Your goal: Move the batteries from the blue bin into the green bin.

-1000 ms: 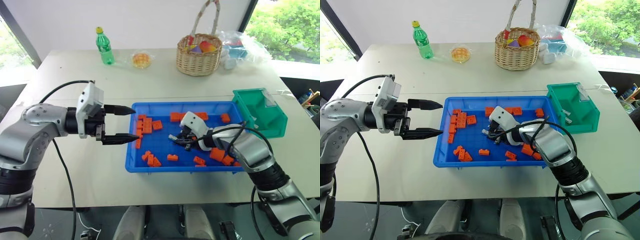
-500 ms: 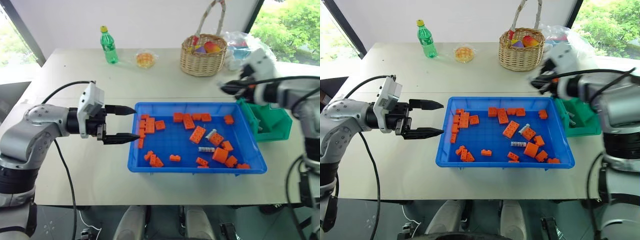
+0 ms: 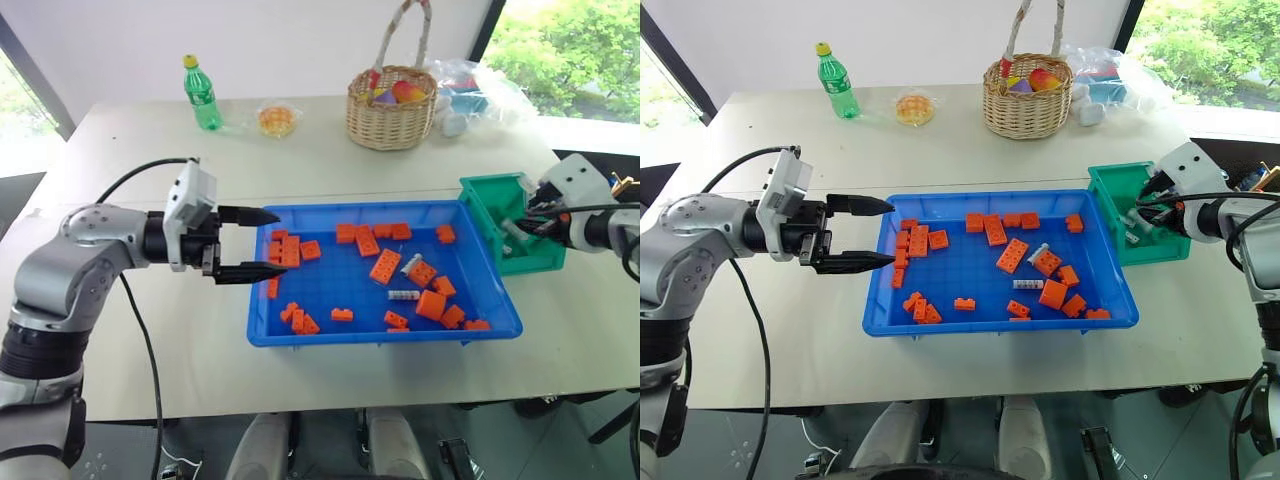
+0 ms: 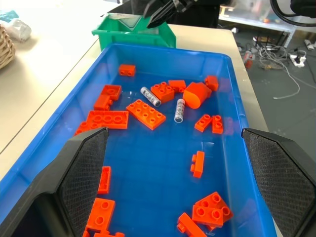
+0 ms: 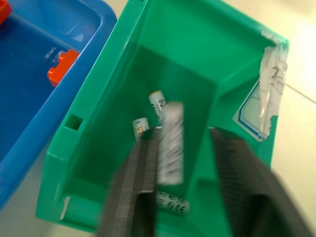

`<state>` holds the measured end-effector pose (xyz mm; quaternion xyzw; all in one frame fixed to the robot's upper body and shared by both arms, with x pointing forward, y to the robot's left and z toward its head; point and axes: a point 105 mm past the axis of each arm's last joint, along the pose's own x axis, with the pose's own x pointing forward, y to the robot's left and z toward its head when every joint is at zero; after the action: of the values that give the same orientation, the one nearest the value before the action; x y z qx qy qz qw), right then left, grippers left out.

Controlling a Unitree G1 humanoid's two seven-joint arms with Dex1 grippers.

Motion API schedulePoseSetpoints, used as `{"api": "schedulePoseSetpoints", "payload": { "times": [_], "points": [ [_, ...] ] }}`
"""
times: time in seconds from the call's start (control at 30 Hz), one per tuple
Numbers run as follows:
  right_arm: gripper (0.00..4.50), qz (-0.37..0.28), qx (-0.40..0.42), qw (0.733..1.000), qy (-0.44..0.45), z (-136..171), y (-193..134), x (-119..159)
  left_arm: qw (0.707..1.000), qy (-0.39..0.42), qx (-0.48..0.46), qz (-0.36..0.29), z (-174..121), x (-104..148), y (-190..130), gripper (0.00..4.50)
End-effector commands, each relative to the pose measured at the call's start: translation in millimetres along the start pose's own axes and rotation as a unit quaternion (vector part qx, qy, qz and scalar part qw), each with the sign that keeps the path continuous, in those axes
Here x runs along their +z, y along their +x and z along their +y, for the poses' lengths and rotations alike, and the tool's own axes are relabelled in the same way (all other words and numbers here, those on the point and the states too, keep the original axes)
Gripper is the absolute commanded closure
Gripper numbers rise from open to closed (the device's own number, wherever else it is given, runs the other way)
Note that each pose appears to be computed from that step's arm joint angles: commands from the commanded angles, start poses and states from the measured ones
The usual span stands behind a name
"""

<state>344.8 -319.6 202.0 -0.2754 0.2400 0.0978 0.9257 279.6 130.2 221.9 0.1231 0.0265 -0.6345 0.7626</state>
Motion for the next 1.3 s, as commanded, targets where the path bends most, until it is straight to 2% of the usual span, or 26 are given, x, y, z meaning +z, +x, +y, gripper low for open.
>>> {"api": "schedulePoseSetpoints", "payload": {
  "times": [0.03,0.23,0.33,0.47,0.6,0.7,0.93,1.17,1.27,1.3],
  "points": [
    [0.86,-0.032,-0.019,0.999,-0.026,-7,-7,15,1.000,0.022,0.001,-0.006,1,11,-2,0.00],
    [0.86,-0.160,0.082,0.982,-0.061,24,-25,70,1.000,0.020,0.000,-0.005,1,11,-2,0.00],
    [0.86,-0.187,0.203,0.958,-0.082,71,-32,82,1.000,0.020,0.000,-0.006,1,11,-2,0.00],
    [0.86,-0.161,0.325,0.924,-0.124,123,-34,69,1.000,0.020,0.001,-0.007,1,11,-2,0.00],
    [0.86,-0.126,0.397,0.897,-0.148,155,-33,53,1.000,0.023,0.002,-0.008,1,12,-1,0.00],
    [0.86,-0.107,0.414,0.889,-0.162,167,-26,42,1.000,0.024,0.005,-0.009,1,14,-2,0.00],
    [0.86,-0.076,0.410,0.894,-0.167,177,-4,24,1.000,0.022,0.014,-0.009,-1,14,-5,0.00],
    [0.86,-0.057,0.425,0.885,-0.180,195,4,10,1.000,0.023,0.016,-0.009,0,15,-6,0.00],
    [1.74,-0.049,0.410,0.892,-0.183,195,12,5,0.999,0.024,0.017,-0.011,1,17,-5,0.00],
    [2.25,-0.050,0.406,0.894,-0.184,194,13,5,0.999,0.025,0.017,-0.011,1,17,-6,0.00]
  ]
}}
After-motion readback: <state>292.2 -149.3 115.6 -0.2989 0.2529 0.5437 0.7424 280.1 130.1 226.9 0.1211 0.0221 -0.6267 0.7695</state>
